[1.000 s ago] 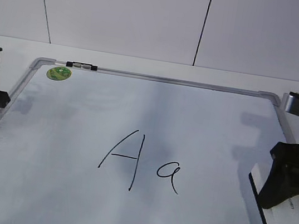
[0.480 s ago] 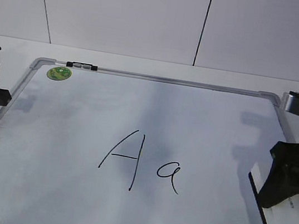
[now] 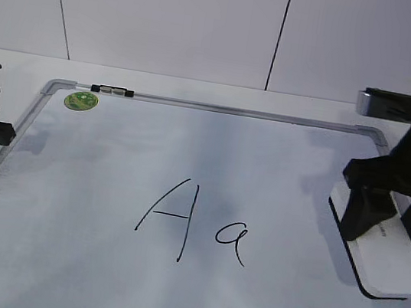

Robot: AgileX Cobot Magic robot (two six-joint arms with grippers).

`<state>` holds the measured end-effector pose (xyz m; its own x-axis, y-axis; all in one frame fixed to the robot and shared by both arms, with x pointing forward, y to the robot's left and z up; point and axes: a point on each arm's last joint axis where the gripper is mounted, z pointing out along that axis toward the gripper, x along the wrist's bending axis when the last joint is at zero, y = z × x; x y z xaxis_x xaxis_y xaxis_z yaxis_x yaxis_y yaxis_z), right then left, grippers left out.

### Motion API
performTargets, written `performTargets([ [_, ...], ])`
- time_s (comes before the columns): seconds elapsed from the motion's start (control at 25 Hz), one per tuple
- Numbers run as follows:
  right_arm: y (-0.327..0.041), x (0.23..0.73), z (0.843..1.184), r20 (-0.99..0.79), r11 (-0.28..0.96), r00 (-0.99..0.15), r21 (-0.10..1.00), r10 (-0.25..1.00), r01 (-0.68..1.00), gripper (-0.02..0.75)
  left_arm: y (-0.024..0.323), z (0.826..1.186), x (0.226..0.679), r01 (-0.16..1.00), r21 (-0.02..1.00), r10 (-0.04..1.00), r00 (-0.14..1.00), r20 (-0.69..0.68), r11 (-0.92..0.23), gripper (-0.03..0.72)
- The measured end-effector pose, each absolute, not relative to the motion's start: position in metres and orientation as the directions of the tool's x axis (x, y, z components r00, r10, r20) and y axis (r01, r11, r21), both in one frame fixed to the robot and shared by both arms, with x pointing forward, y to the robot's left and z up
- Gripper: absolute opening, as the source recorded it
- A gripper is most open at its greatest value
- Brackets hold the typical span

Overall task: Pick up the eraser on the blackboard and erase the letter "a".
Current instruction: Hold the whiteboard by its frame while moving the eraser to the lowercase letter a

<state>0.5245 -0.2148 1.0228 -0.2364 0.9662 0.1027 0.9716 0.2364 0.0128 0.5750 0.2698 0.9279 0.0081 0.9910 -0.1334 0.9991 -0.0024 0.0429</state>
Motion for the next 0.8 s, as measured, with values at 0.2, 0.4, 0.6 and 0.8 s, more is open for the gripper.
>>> performTargets([
  [0.2,-0.186,0.539,1.028,0.064,0.305,-0.308,0.044,0.949,0.951,0.535,0.270,0.928,0.575,0.999,0.043,0.991,0.008,-0.133,-0.002,0.016],
  [0.4,-0.161,0.549,1.017,0.049,0.361,-0.362,0.027,0.931,0.932,0.535,0.270,0.928,0.575,0.999,0.043,0.991,0.008,-0.133,-0.002,0.017],
  [0.6,-0.141,0.551,0.990,0.042,0.407,-0.406,-0.050,0.913,0.912,0.535,0.270,0.928,0.575,0.999,0.043,0.991,0.008,-0.133,-0.002,0.019],
  [0.8,-0.138,0.554,0.975,0.037,0.410,-0.408,-0.090,0.912,0.908,0.535,0.270,0.928,0.575,0.999,0.043,0.991,0.008,-0.133,-0.002,0.021],
])
